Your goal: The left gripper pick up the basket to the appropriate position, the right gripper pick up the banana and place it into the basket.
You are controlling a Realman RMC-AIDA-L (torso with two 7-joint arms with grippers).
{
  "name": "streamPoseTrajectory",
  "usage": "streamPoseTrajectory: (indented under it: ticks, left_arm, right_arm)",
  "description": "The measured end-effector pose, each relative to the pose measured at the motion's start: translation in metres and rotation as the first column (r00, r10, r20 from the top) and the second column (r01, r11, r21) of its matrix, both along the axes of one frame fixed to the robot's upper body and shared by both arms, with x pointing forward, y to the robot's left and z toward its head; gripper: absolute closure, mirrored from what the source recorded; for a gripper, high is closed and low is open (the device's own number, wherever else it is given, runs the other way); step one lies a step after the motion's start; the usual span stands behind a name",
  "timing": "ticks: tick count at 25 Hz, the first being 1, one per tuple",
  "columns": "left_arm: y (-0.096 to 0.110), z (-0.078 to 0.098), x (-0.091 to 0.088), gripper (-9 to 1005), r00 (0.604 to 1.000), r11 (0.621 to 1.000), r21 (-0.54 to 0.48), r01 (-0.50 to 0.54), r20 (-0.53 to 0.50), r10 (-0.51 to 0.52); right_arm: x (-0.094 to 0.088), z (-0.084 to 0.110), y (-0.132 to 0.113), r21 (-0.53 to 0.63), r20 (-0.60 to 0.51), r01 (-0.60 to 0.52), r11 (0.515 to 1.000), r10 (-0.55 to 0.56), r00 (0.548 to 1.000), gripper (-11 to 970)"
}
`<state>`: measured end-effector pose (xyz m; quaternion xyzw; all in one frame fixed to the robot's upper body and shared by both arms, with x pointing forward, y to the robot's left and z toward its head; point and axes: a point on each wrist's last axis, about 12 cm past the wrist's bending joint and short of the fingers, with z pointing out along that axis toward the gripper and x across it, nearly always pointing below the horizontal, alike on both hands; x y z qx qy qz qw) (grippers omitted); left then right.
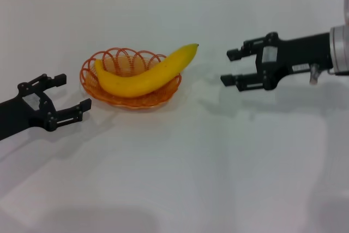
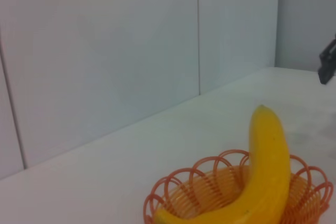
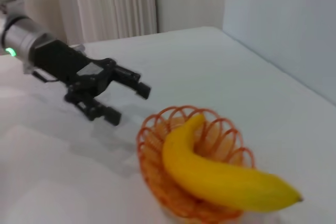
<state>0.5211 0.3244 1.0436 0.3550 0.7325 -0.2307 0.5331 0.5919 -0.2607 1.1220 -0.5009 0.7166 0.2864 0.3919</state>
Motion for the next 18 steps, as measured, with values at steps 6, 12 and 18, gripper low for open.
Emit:
streamPoseTrajectory:
  ticks: [6,12,18]
  left_arm:
    - [0.0004,0.0004,-0.0002,104,1.000,1.000,-0.001,-0.005,0.014,0.005]
    - [0.0003,0.0003,-0.0003,104,1.000,1.000,-0.002,-0.005,0.014,0.005]
    - [0.0001,0.0004,-0.0003,104,1.000,1.000,-0.002,-0.004,0.015,0.004]
  right_arm:
    - [-0.0048,-0.0079,0.0022,0.011,-0.016,-0.017,1.000,0.017,1.000,335]
    - [-0.0045,-0.0089,0.0028,0.011,-0.014,-0.013,1.000,0.013,1.000,335]
    - [-0.0058,-0.0129,0.0029,0.014,-0.023,-0.010,1.000,0.010,1.000,335]
